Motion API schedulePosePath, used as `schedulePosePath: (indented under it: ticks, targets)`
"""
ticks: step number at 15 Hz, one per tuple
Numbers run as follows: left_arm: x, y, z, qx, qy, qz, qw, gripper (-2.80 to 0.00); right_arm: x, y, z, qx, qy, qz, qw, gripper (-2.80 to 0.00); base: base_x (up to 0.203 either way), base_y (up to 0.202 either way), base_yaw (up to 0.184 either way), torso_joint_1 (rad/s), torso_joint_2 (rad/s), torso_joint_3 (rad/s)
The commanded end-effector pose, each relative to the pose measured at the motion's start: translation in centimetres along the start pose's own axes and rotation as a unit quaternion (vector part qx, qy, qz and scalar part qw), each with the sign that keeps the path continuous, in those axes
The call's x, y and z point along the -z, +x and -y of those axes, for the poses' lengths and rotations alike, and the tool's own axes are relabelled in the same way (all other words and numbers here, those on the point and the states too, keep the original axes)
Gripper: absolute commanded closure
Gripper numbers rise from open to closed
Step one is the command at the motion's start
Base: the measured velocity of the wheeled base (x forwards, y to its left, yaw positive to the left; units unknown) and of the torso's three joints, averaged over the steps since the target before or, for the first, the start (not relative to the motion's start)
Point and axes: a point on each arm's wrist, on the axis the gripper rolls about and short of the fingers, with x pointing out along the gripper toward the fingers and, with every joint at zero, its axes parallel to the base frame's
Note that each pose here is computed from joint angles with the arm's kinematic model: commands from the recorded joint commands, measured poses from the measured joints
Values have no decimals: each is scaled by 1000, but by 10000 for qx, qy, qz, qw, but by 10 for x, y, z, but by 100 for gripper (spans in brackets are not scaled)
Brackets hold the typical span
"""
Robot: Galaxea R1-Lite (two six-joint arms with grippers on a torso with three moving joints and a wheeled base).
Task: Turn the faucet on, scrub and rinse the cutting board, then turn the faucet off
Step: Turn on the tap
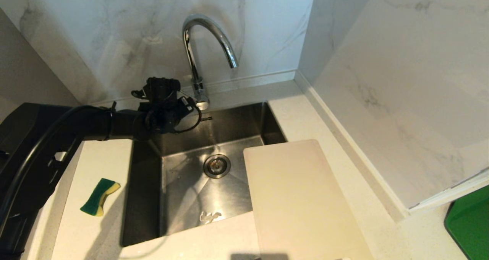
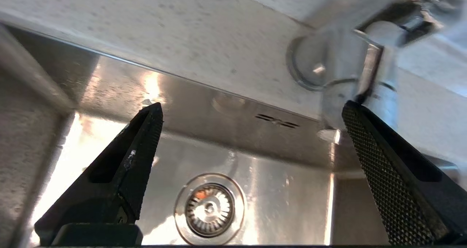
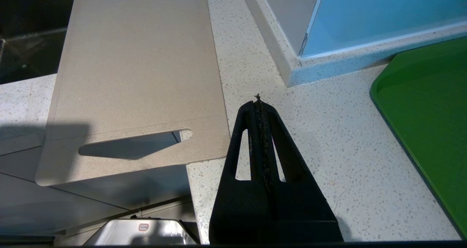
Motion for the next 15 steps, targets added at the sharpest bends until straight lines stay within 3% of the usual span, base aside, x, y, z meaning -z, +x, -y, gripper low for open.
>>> schedulePosePath:
  ticks: [1, 6, 9, 15]
  targets:
    - [-8, -2, 5, 102, -212, 133, 9996, -280, 0, 0, 0, -2, 2, -3, 10000, 0, 0, 0, 0, 0, 0, 0]
    - [0, -9, 15, 264, -267, 16, 9993, -280, 0, 0, 0, -2, 2, 1, 10000, 0, 0, 0, 0, 0, 0, 0]
    - [-4, -13, 21, 622, -701, -212, 9954, -280, 0, 0, 0, -2, 2, 1, 10000, 0, 0, 0, 0, 0, 0, 0]
    - [-1, -8, 19, 692, -779, -115, 9945, -280, 0, 0, 0, -2, 2, 1, 10000, 0, 0, 0, 0, 0, 0, 0]
